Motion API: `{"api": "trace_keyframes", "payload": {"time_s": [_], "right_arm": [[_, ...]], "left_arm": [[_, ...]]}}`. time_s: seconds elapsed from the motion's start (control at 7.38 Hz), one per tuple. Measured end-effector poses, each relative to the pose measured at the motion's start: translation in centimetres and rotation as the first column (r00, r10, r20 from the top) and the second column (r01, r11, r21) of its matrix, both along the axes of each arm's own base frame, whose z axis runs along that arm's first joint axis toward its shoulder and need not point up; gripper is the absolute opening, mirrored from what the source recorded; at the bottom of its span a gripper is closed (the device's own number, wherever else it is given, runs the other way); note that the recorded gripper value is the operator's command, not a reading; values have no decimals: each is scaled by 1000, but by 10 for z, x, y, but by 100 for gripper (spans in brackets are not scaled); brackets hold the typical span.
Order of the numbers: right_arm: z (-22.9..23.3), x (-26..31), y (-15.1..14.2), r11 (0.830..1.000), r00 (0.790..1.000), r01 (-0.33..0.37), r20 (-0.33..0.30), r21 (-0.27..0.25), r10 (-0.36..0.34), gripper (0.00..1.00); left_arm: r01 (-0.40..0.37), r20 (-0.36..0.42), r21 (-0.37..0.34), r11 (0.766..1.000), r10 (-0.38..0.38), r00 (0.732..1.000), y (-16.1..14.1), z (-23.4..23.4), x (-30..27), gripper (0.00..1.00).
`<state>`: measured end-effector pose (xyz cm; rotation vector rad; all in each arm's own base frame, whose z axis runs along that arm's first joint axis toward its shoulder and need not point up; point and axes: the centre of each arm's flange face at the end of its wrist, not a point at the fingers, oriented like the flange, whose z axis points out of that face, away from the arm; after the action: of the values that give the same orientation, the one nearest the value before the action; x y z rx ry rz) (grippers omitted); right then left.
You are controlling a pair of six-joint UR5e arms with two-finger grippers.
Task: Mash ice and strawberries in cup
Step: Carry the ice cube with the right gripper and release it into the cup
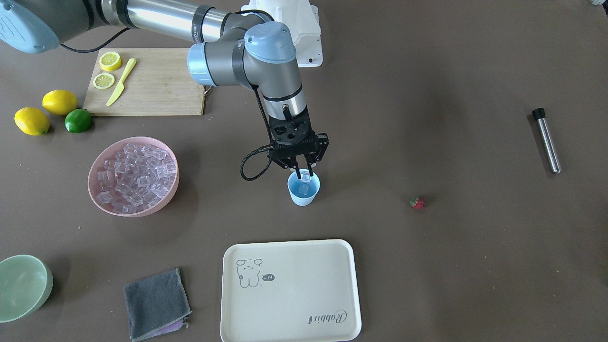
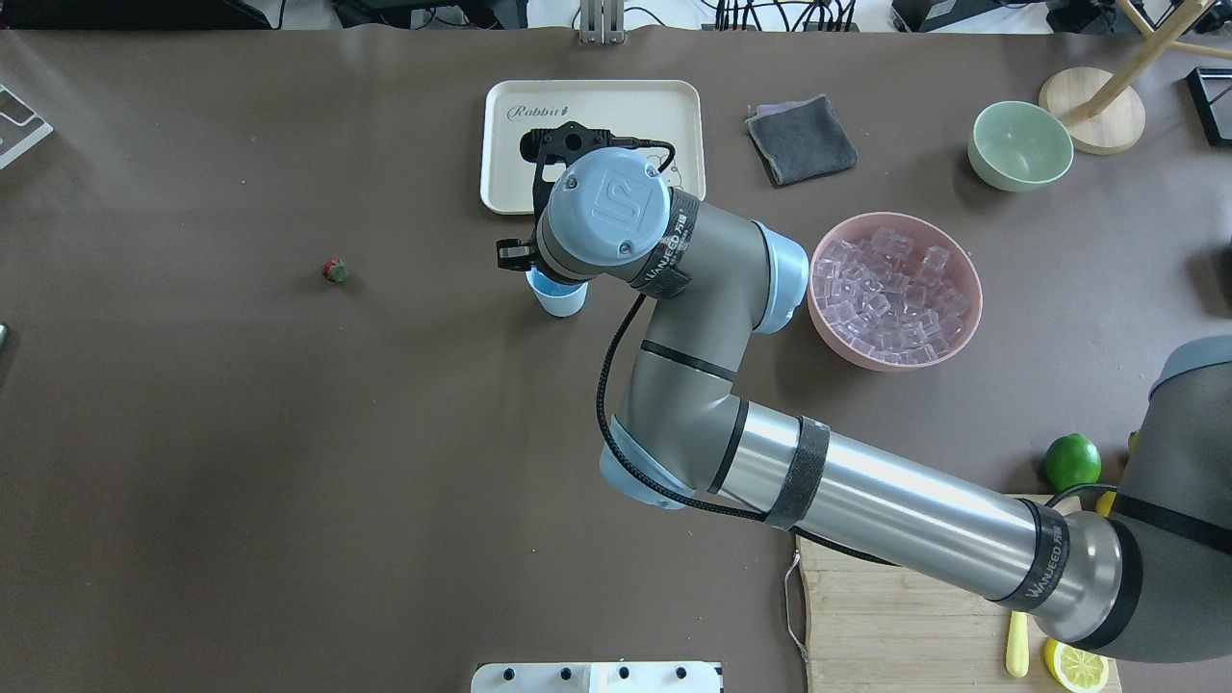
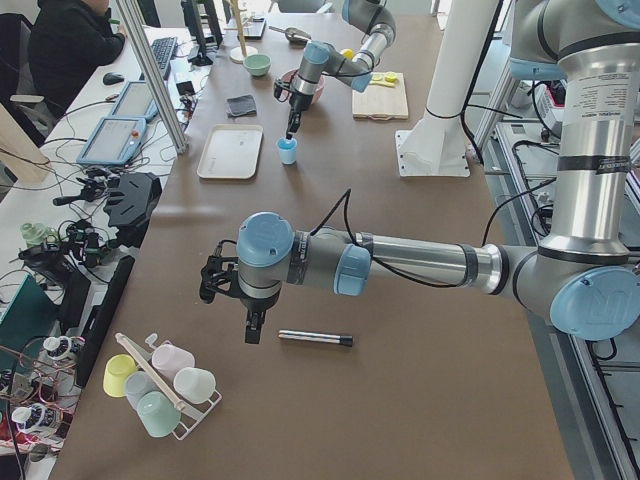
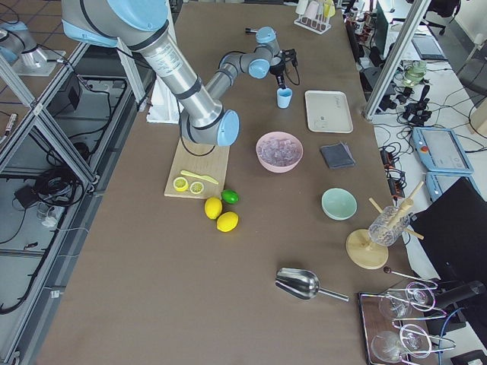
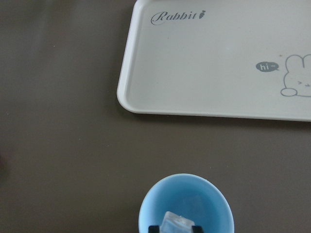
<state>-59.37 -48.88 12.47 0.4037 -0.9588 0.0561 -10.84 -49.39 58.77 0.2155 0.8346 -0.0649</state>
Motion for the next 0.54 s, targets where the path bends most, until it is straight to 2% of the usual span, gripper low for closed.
{"api": "trace_keyframes", "payload": {"time_s": [0.27,0.54], "right_arm": [[0,6,-5,1000,1000,-5,-3,5,5,98],[12,37,-22,1000,1000,-19,-1,-6,19,99]], "left_arm": [[1,6,11,1000,-1,1000,-3,-6,0,98],[-5,10,35,999,4,1000,-10,-18,2,98]]}}
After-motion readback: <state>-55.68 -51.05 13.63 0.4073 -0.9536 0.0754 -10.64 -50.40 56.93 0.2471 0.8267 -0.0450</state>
